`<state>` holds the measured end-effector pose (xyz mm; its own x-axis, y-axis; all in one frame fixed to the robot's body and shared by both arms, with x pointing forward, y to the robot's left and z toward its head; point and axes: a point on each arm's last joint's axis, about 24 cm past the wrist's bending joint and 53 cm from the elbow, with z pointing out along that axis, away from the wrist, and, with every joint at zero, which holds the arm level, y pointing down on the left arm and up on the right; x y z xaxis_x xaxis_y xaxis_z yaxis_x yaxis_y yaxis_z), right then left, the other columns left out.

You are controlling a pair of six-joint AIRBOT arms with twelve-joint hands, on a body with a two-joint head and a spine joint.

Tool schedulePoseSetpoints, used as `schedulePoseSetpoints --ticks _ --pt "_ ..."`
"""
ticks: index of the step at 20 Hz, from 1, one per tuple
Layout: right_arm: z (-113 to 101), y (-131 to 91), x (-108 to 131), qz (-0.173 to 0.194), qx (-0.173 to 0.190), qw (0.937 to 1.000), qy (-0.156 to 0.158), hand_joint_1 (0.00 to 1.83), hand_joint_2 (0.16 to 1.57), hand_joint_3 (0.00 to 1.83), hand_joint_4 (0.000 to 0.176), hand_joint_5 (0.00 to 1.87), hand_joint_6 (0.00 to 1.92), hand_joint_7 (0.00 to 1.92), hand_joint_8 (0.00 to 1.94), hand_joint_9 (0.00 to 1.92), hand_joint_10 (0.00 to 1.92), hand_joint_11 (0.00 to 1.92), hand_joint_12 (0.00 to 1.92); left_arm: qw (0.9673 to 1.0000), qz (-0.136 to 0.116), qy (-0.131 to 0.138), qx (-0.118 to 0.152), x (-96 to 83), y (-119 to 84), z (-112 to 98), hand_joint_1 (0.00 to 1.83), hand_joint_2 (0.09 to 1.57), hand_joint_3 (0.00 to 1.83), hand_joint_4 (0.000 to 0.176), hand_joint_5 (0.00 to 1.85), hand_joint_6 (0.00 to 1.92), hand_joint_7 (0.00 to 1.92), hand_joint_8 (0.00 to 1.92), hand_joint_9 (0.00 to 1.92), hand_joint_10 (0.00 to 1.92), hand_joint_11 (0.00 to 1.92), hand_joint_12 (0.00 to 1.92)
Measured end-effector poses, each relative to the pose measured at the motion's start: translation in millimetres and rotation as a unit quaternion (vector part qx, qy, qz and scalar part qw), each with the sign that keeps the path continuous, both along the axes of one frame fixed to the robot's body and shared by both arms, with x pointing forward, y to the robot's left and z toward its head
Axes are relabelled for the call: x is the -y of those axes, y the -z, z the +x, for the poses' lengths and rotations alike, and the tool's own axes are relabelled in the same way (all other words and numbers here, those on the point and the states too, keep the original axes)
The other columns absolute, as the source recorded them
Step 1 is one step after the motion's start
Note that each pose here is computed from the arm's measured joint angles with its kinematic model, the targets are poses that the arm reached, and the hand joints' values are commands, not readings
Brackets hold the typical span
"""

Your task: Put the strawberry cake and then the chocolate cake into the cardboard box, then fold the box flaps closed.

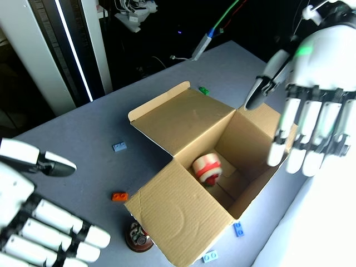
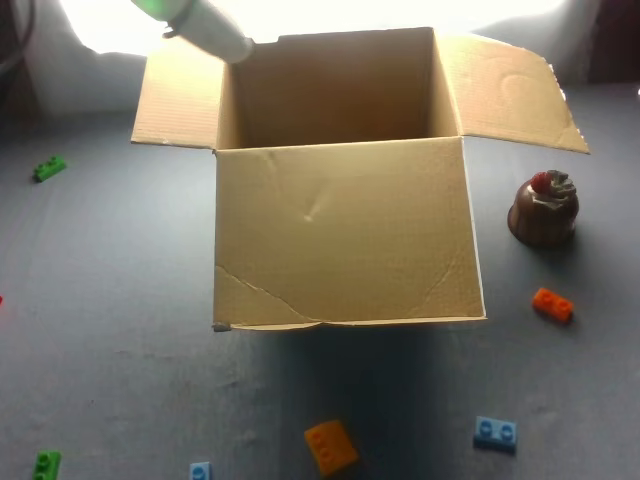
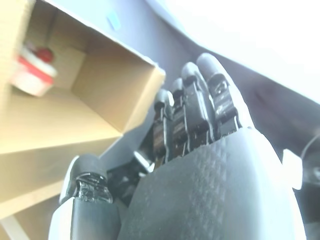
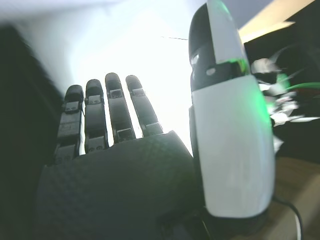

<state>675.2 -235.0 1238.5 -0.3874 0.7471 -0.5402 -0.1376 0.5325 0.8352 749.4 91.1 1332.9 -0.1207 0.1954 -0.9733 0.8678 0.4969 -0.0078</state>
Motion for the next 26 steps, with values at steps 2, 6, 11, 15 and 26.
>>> schedulePoseSetpoints --ticks 2,6,11,15,26 --pt "9.9 11.1 -6.0 0.016 -0.011 0.9998 -0.001 0.59 1.05 0.0 0.0 0.0 0.0 0.05 0.01 0.01 0.0 0.0 0.0 0.9998 0.004 -0.01 -0.018 -17.7 13.0 0.7 0.0 1.2 0.01 0.0 0.22 0.0 0.21 0.0 0.24 0.0 0.0 0.72" --pt "33.5 28.3 -8.3 0.041 -0.026 0.9988 0.006 0.75 1.04 0.0 0.0 0.0 0.0 0.01 0.0 0.01 0.0 0.0 0.0 0.9976 0.02 -0.037 -0.055 -57.4 47.5 0.6 0.0 1.2 0.0 0.0 0.23 0.0 0.23 0.01 0.25 0.01 0.0 0.75" --pt "57.2 35.4 -23.1 0.047 -0.009 0.9989 0.002 0.89 0.98 0.0 0.0 0.0 0.0 0.07 0.02 0.03 0.01 0.0 0.0 0.9929 0.014 -0.08 -0.088 -105.5 68.7 3.2 0.0 1.22 0.01 0.0 0.2 0.0 0.21 0.0 0.23 0.0 0.0 0.72" --pt "67.5 57.4 -39.8 0.039 -0.024 0.9989 -0.006 1.0 0.97 0.0 0.0 0.0 0.0 0.06 0.01 0.03 0.01 0.0 0.0 0.9869 -0.008 -0.129 -0.097 -150.8 69.0 16.0 0.0 1.21 0.0 0.0 0.23 0.0 0.23 0.0 0.28 0.01 0.0 0.85" --pt "84.1 63.2 -66.9 0.028 0.002 0.9994 -0.02 0.97 1.01 0.0 0.004 0.0 0.0 0.06 0.0 0.06 0.02 0.01 0.01 0.9817 -0.005 -0.105 -0.159 -163.9 113.1 -7.0 0.01 1.22 0.0 0.0 0.27 0.0 0.3 0.0 0.32 0.0 0.03 0.77"
